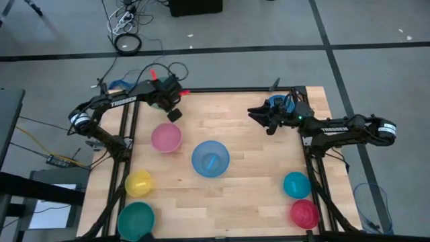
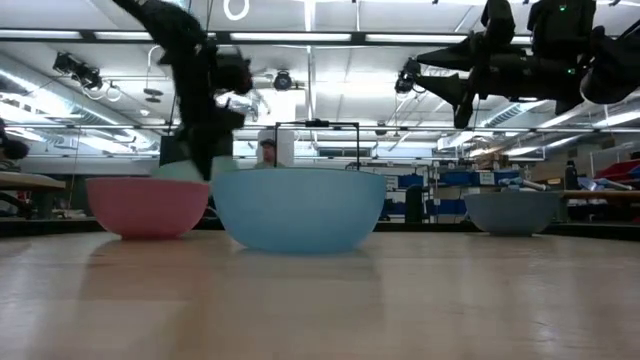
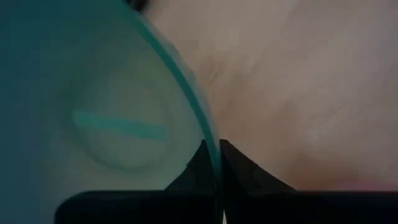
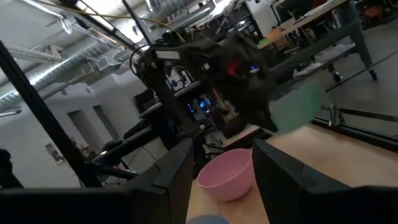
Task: Nest bowls inside each other
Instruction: Stack the light green bowl on top of the blue bowl
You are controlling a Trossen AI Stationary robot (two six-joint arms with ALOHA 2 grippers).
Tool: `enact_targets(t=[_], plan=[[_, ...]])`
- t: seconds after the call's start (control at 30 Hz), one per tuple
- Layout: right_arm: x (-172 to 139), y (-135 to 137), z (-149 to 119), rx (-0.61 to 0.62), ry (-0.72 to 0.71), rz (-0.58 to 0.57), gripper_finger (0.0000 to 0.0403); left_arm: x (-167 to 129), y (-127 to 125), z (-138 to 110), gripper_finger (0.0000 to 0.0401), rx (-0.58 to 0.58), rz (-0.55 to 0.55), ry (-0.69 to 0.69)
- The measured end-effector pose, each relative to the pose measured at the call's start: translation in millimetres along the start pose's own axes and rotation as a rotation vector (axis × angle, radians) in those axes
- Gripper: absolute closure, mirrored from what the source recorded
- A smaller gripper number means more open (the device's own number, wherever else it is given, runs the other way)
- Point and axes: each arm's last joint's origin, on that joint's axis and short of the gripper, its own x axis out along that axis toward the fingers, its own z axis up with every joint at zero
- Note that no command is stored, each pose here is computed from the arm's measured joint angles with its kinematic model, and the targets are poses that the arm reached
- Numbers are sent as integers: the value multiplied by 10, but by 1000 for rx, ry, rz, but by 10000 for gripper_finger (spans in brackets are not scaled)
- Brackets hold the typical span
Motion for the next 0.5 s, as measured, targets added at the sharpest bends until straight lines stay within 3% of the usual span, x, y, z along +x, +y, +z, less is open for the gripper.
enact_targets(t=[0.2,0.5], plan=[[-16,-51,31,15,-18,-32,247,-496,-546,276,394,159,-229,-162],[-67,-177,113,48,-49,-82,247,-878,-1636,82,394,332,-482,-146]])
